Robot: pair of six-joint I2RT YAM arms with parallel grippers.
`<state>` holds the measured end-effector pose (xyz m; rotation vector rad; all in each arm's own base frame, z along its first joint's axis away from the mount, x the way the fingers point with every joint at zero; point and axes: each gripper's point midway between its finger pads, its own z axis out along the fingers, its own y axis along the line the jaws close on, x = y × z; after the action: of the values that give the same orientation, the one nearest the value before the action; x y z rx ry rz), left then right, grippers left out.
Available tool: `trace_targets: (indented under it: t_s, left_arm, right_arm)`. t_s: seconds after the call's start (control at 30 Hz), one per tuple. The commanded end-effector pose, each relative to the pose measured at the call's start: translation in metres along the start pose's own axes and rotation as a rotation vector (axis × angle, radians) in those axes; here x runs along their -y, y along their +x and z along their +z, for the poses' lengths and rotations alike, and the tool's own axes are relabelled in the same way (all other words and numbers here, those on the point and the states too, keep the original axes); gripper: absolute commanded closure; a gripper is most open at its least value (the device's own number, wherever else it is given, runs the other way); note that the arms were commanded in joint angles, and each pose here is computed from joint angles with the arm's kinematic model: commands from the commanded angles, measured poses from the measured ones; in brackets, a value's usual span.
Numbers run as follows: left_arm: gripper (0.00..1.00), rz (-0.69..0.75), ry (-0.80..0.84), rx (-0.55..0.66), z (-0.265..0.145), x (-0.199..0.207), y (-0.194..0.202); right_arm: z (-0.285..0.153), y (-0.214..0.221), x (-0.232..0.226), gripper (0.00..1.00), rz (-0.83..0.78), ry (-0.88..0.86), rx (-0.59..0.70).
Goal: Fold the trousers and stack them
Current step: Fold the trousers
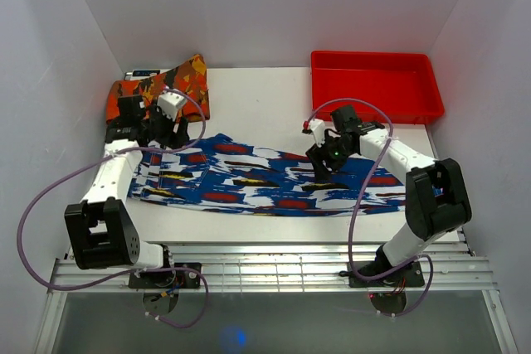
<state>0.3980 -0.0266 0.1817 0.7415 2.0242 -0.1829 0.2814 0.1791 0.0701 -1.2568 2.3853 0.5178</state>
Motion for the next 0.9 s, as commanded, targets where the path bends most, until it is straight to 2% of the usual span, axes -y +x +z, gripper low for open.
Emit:
trace_targets:
  t_s: [0.0, 0.1, 0.13, 0.23, 0.3, 0.37, 0.57, 0.63, 0.73, 0.8, 0.87]
  left_arm:
    - [0.20, -0.305, 0.168, -0.239, -0.010, 0.064, 0.080]
    - [0.27, -0.484, 0.119, -0.354, -0.012, 0.052, 0.129]
    - [0.29, -0.587, 0.078, -0.398, -0.015, 0.038, 0.153]
    - [0.31, -0.735, -0.002, -0.445, -0.028, 0.010, 0.187]
    - [0.32, -0.788, -0.038, -0.503, -0.032, -0.003, 0.210]
    - [0.32, -0.840, -0.071, -0.505, -0.039, -0.017, 0.222]
    - [0.32, -0.897, -0.099, -0.498, -0.049, -0.022, 0.228]
    - [0.31, -0.903, -0.098, -0.489, -0.052, -0.016, 0.226]
    - [0.30, -0.904, -0.092, -0.455, -0.055, -0.012, 0.218]
    - [0.30, -0.906, -0.082, -0.435, -0.055, -0.010, 0.213]
    - [0.29, -0.902, -0.068, -0.412, -0.055, -0.010, 0.206]
  right_arm:
    - [0.004, 0.016, 0.015, 0.33, 0.151, 0.008, -0.041]
    - [0.014, 0.052, 0.034, 0.36, 0.253, 0.040, -0.124]
    - [0.019, 0.065, 0.040, 0.38, 0.279, 0.049, -0.154]
    - [0.023, 0.100, 0.051, 0.38, 0.323, 0.078, -0.228]
    - [0.023, 0.115, 0.055, 0.40, 0.330, 0.098, -0.264]
    - [0.016, 0.114, 0.050, 0.40, 0.333, 0.081, -0.242]
    - [-0.063, 0.068, 0.067, 0.32, 0.346, 0.196, -0.046]
    - [-0.092, 0.083, 0.076, 0.32, 0.398, 0.262, -0.039]
    - [-0.127, 0.141, 0.101, 0.33, 0.501, 0.392, -0.081]
    - [-0.145, 0.184, 0.112, 0.34, 0.575, 0.443, -0.109]
    - [-0.150, 0.209, 0.118, 0.34, 0.638, 0.445, -0.116]
